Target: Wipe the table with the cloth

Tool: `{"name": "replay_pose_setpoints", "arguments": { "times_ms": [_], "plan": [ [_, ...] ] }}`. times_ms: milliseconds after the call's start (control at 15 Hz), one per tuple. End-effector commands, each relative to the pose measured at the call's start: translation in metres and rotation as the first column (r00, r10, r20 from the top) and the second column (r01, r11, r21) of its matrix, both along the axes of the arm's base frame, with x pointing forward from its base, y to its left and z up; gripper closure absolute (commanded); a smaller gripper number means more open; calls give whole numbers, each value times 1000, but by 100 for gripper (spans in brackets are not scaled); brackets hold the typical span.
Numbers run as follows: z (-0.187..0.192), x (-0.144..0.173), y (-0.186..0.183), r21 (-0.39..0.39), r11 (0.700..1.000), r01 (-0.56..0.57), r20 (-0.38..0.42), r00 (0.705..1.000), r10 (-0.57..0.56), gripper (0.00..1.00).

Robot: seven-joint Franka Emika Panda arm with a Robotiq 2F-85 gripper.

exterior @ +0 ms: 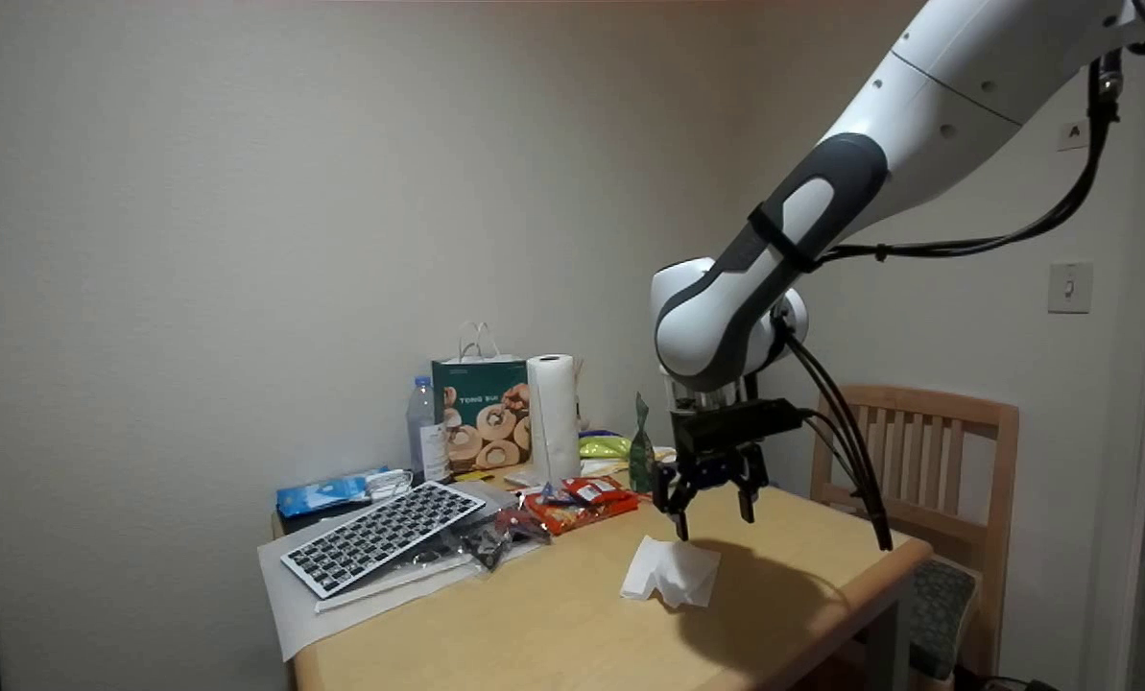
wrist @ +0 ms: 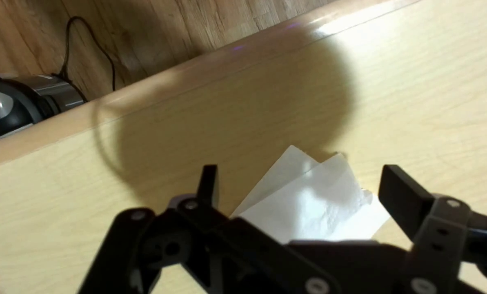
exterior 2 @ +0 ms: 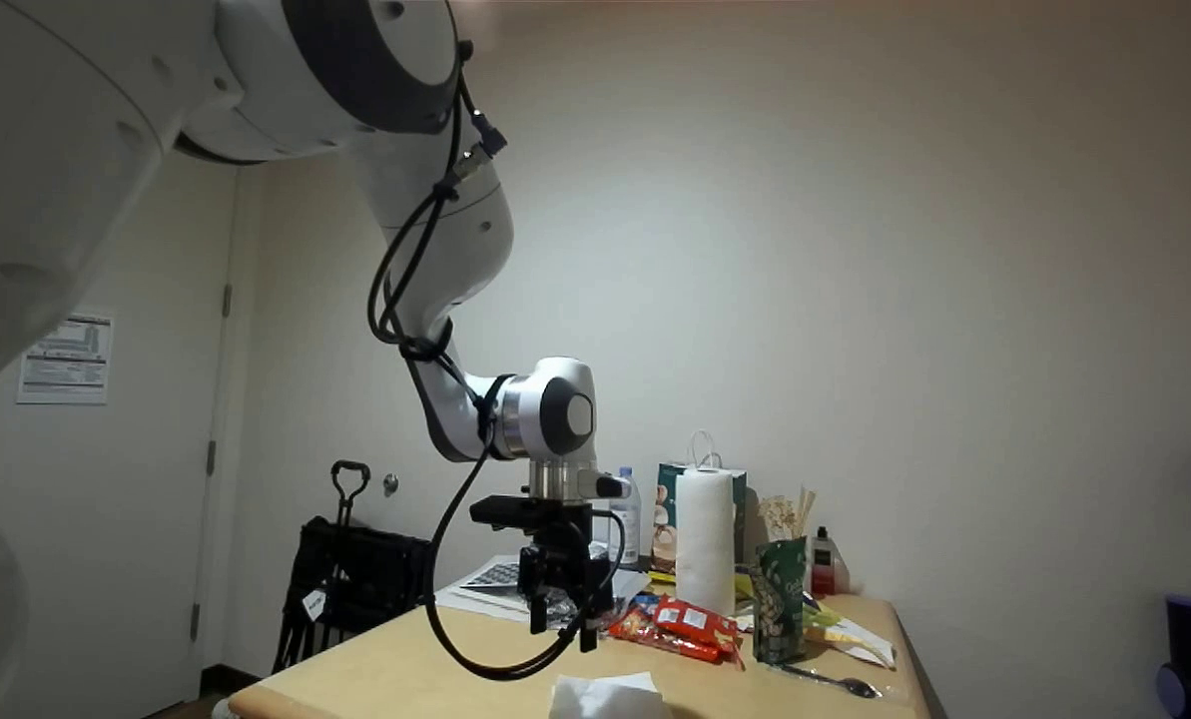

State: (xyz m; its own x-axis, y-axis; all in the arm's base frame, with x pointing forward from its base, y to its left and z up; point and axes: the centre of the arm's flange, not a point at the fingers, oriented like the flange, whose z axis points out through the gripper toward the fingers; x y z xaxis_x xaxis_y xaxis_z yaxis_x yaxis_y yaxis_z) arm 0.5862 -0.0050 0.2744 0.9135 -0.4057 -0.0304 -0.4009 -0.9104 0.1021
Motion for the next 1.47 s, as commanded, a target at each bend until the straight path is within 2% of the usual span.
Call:
{"name": "replay_pose_setpoints", "arguments": {
  "times_ms": [0,267,333,733,933,1400],
  "plan": [
    [-11,37,1,30,999,34,20,999,-35,0],
    [-22,77,-2,42,997,58,39,998,-59,0],
    [-14,50,0,30,999,35,37,999,-36,0],
    [-20,56,1,25,999,34,37,999,-35,0],
    [-33,78,-9,7,997,82,58,995,-83,0],
    [-73,111,-16,-38,998,46,15,999,-45,0]
  ]
}}
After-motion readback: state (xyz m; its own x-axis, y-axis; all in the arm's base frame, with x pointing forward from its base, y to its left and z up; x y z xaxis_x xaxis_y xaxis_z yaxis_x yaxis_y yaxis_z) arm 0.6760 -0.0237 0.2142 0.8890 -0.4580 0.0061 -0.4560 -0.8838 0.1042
